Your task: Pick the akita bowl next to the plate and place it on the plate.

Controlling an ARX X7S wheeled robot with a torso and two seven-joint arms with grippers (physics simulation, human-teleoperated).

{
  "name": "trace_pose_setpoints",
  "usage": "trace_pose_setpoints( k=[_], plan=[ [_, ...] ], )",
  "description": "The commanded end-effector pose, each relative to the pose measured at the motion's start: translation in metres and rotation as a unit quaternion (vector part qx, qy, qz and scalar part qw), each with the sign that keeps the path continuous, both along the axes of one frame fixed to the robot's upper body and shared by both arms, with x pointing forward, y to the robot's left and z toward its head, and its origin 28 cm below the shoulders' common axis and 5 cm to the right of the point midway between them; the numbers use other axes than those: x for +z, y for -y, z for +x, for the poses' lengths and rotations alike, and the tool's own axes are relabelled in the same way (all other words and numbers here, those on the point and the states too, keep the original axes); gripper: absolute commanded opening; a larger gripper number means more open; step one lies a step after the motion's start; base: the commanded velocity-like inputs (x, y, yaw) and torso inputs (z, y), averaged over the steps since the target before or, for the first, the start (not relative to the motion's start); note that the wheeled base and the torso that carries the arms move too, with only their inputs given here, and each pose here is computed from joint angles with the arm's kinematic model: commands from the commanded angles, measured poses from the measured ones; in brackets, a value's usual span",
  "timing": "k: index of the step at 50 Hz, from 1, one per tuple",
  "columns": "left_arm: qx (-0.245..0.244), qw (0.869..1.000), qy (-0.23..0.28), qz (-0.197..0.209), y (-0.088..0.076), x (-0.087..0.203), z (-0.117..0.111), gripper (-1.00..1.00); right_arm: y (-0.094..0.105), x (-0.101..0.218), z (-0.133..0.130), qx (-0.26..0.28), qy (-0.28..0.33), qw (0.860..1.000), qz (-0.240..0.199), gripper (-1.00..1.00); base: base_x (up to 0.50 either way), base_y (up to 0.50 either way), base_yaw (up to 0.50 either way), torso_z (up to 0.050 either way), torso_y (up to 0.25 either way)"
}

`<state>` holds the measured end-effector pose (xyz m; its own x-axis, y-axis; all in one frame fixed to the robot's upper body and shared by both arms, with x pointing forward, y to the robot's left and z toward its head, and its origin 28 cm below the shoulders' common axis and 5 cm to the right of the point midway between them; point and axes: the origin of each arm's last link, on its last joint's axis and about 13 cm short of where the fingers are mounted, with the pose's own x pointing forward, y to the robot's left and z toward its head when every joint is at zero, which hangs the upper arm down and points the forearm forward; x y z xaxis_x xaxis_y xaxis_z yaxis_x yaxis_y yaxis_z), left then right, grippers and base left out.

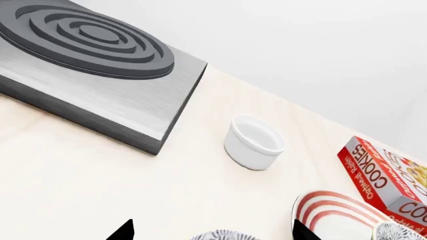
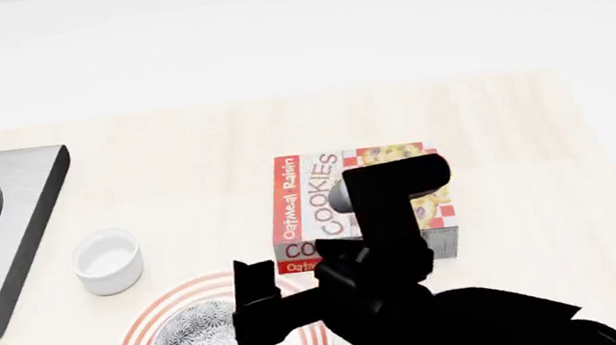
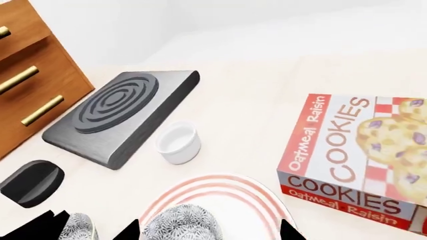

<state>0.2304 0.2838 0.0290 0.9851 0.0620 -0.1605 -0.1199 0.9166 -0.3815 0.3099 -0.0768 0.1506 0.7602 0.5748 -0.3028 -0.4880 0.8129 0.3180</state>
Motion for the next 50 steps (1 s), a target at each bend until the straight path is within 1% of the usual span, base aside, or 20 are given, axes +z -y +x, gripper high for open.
trace_pose_setpoints(
  k=[1, 6, 8, 13, 24, 28, 34, 39, 43, 47, 49, 50],
  plan=[
    [0.000, 1.000, -0.001, 0.000, 0.000, 0.000, 0.000, 1.00, 0.012, -0.005, -0.021, -0.029, 0.048, 0.998, -0.014, 1.00, 0.00, 0.00, 0.00, 0.000, 0.000],
    [0.000, 1.000, -0.001, 0.001, 0.000, -0.001, 0.000, 1.00, 0.019, -0.011, -0.031, -0.046, 0.055, 0.997, -0.009, 1.00, 0.00, 0.00, 0.00, 0.000, 0.000],
    [0.000, 1.000, 0.000, 0.001, 0.000, 0.000, 0.000, 1.00, 0.021, -0.013, -0.036, -0.052, 0.062, 0.997, -0.017, 1.00, 0.00, 0.00, 0.00, 0.000, 0.000],
    [0.001, 1.000, -0.001, 0.001, -0.001, 0.000, 0.000, 1.00, 0.023, -0.015, -0.042, -0.061, 0.073, 0.995, -0.018, 1.00, 0.00, 0.00, 0.00, 0.000, 0.000],
    [0.000, 1.000, -0.001, 0.002, 0.000, 0.000, 0.001, 1.00, 0.030, -0.023, -0.051, -0.094, 0.093, 0.991, -0.029, 1.00, 0.00, 0.00, 0.00, 0.000, 0.000],
    [0.000, 1.000, -0.001, 0.003, 0.000, -0.001, 0.001, 1.00, 0.033, -0.026, -0.054, -0.114, 0.108, 0.986, -0.053, 1.00, 0.00, 0.00, 0.00, 0.000, 0.000],
    [0.000, 1.000, -0.001, 0.003, 0.001, -0.001, 0.001, 1.00, 0.035, -0.034, -0.056, -0.128, 0.113, 0.983, -0.062, 1.00, 0.00, 0.00, 0.00, 0.000, 0.000],
    [0.000, 1.000, -0.001, 0.004, 0.000, -0.002, 0.001, 1.00, 0.039, -0.038, -0.061, -0.145, 0.128, 0.978, -0.082, 1.00, 0.00, 0.00, 0.00, 0.000, 0.000],
    [0.001, 1.000, -0.001, 0.005, 0.000, -0.001, 0.000, 1.00, 0.041, -0.037, -0.063, -0.159, 0.141, 0.974, -0.080, 1.00, 0.00, 0.00, 0.00, 0.000, 0.000],
    [0.001, 1.000, -0.001, 0.006, 0.000, -0.002, 0.001, 1.00, 0.043, -0.039, -0.066, -0.170, 0.150, 0.970, -0.091, 1.00, 0.00, 0.00, 0.00, 0.000, 0.000],
    [0.000, 1.000, -0.001, 0.006, 0.000, -0.002, 0.001, 1.00, 0.044, -0.036, -0.068, -0.175, 0.154, 0.969, -0.080, 1.00, 0.00, 0.00, 0.00, 0.000, 0.000],
    [0.000, 1.000, -0.001, 0.006, 0.000, -0.001, 0.001, 1.00, 0.044, -0.036, -0.069, -0.178, 0.158, 0.968, -0.082, 1.00, 0.00, 0.00, 0.00, 0.000, 0.000]
  ],
)
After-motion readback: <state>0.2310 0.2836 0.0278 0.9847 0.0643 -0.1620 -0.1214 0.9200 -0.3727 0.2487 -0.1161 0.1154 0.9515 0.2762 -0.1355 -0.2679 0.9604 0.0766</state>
